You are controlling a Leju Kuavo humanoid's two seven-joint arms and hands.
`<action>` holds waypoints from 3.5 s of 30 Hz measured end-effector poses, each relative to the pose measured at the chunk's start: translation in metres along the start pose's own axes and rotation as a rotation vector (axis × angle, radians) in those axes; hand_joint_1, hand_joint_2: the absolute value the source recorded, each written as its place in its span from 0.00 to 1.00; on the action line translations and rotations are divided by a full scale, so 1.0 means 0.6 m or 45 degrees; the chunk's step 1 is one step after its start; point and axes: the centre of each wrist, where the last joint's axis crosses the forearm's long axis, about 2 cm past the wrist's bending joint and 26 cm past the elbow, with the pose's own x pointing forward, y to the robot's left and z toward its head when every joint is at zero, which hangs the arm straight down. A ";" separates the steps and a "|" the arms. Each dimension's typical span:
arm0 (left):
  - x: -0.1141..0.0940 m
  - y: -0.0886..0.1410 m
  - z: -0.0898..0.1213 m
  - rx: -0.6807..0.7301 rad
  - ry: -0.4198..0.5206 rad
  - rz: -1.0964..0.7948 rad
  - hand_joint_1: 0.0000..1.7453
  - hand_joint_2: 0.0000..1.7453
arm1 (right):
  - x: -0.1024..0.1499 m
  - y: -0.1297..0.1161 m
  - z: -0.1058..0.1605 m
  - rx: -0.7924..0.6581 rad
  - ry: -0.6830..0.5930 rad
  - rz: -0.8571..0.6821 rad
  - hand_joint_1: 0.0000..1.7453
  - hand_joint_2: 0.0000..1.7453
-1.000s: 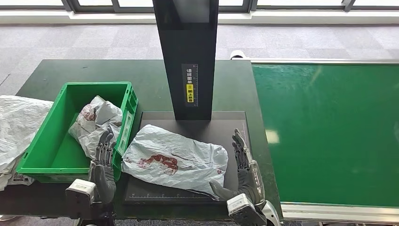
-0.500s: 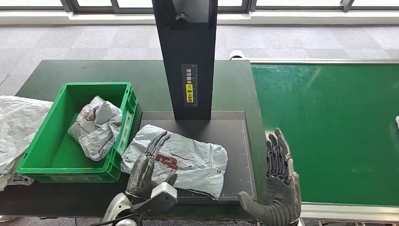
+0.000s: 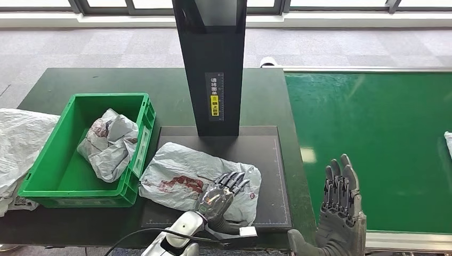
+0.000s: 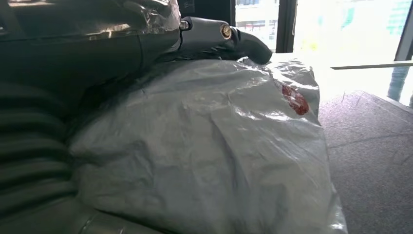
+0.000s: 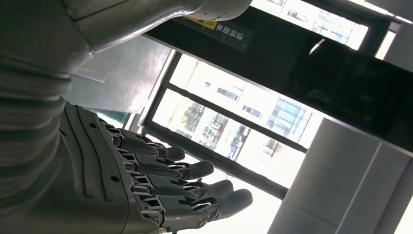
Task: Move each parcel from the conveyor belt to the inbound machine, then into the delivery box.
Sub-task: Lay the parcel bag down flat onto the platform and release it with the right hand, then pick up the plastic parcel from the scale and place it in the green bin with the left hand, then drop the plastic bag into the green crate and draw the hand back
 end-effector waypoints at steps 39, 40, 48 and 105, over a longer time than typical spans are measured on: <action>0.035 0.120 0.006 0.670 -0.195 0.022 1.00 1.00 | -0.003 0.000 -0.038 0.020 -0.039 -0.140 0.00 1.00; 0.043 0.158 0.027 0.892 -0.225 0.009 1.00 1.00 | -0.003 -0.001 -0.040 0.017 -0.036 -0.149 0.00 1.00; 0.056 0.239 0.090 1.333 -0.308 -0.056 1.00 1.00 | -0.004 -0.003 -0.040 -0.010 -0.022 -0.152 0.00 1.00; -0.377 0.413 -0.045 0.785 0.667 0.005 1.00 1.00 | -0.067 0.050 0.003 -0.200 0.120 -0.018 0.00 1.00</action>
